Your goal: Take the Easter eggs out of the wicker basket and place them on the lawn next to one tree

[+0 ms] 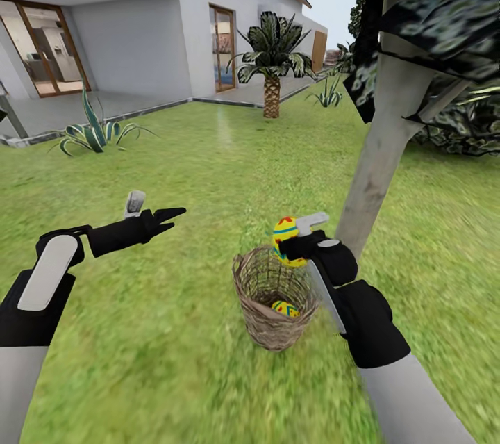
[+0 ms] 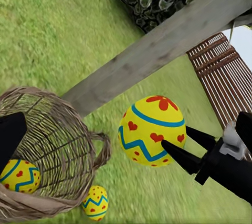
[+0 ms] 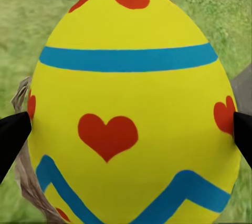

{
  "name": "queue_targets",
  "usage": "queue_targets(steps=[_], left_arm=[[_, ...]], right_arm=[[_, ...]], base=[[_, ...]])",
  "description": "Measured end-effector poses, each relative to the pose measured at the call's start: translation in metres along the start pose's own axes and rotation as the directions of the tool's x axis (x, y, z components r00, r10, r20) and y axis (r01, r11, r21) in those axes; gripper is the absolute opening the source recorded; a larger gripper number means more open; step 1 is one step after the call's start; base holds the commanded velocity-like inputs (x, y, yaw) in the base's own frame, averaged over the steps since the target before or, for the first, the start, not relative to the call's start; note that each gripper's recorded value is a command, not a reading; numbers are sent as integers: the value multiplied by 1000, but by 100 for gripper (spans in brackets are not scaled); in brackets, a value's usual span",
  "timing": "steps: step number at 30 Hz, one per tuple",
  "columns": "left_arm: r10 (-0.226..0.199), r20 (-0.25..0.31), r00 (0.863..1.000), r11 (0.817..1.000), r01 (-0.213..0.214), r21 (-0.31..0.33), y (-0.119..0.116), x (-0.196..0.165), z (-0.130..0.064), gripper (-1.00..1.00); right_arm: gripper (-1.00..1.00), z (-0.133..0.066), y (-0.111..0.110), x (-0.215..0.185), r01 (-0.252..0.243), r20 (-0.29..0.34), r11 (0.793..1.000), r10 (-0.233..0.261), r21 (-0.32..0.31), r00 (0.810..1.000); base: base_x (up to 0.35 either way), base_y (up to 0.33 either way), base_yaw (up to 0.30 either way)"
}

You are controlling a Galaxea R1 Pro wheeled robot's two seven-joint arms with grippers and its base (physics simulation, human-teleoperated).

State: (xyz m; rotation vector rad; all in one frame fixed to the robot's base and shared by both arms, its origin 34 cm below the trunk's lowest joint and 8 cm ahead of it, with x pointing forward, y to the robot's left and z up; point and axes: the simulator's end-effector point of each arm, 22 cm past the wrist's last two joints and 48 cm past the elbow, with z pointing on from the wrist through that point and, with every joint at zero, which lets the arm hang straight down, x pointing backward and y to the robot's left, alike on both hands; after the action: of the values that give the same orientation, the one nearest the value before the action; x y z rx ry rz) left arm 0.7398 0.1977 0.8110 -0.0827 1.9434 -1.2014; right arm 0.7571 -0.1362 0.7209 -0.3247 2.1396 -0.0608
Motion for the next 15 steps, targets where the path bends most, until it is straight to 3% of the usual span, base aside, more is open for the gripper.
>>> queue_targets(steps=[3, 9, 12, 15], left_arm=[[-17, -5, 1000, 1000, 17, -12, 4, -2, 1, 100], [-36, -10, 999, 999, 36, -21, 2, -9, 1, 100], [-36, -10, 999, 999, 36, -21, -3, -14, 1, 100], [-37, -10, 999, 999, 37, -20, -7, -18, 1, 100]], right_arm=[[-100, 0, -4, 2, -14, -14, 999, 14, -40, 1000], [-100, -3, -42, 3, -26, -34, 1000, 26, -8, 999], [-100, -5, -58, 13, -45, -62, 997, 41, -69, 997], [-100, -13, -83, 26, -121, -104, 982, 106, -147, 989]], base=[[0, 0, 0], [0, 0, 0], [0, 0, 0], [0, 0, 0]])
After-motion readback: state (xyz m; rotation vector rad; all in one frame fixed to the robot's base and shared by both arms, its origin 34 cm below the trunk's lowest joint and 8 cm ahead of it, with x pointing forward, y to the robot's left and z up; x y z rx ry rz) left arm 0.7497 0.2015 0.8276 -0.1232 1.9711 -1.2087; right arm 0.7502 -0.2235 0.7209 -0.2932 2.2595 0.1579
